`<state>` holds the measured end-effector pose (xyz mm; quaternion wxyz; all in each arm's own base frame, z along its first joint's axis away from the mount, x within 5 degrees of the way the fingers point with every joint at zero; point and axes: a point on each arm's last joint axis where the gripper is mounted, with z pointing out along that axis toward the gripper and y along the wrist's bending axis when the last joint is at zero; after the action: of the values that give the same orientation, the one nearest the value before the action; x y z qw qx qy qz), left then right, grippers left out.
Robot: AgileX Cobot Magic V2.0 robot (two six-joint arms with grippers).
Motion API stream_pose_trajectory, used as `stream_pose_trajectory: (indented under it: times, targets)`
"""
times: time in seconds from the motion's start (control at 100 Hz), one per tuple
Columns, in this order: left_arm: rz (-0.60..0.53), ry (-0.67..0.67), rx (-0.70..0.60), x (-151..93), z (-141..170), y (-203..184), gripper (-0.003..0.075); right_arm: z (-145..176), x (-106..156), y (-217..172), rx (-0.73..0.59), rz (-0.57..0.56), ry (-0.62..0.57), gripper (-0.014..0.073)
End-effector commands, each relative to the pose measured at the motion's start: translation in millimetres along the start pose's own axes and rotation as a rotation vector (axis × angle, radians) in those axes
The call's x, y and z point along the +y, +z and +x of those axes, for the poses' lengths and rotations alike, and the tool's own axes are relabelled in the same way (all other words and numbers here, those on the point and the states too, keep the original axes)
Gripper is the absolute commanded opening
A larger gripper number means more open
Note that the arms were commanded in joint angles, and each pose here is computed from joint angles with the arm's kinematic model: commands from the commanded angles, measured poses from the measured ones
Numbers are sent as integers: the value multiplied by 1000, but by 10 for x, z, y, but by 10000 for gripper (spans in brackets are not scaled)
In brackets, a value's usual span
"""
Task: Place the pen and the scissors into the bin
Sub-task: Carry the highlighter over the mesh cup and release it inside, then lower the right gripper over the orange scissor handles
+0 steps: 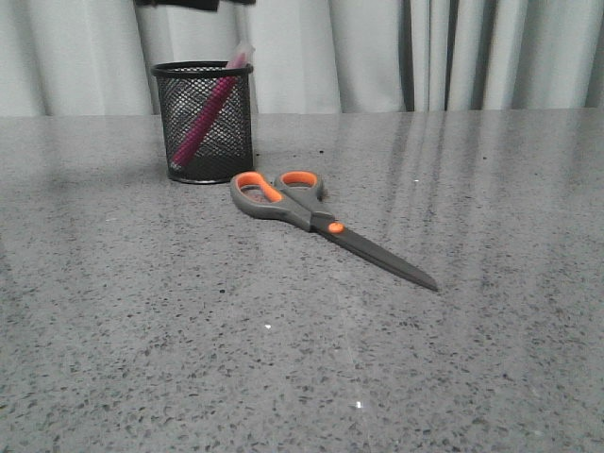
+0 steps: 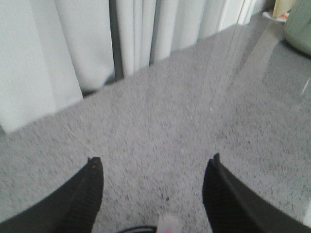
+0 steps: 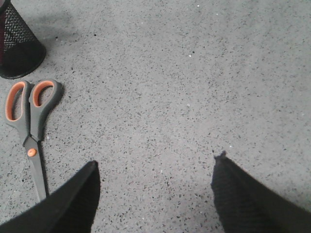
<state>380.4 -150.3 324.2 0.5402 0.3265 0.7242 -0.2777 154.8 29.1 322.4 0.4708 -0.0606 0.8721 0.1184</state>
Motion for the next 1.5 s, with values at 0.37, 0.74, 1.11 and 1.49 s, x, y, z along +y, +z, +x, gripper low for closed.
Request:
stream_pose_trajectory:
  times: [0.37,0.74,1.11,1.49]
  targets:
    - [-196,315,-179,-384,-1031,-1432,-20,-178,19,-71,-108,-9,30,444]
    - [-549,-23,-125,-441,34,-1944,-19,-556,234,-136,-69,-168,-138,444]
    - [-594,-68,-114,-756,509,-2219,-19,-922,714,262,115,-408,-293,444]
    - [-599,-41,-152,-840,452,-2297,-18,-1074,1317,901,410,-273,-478,418]
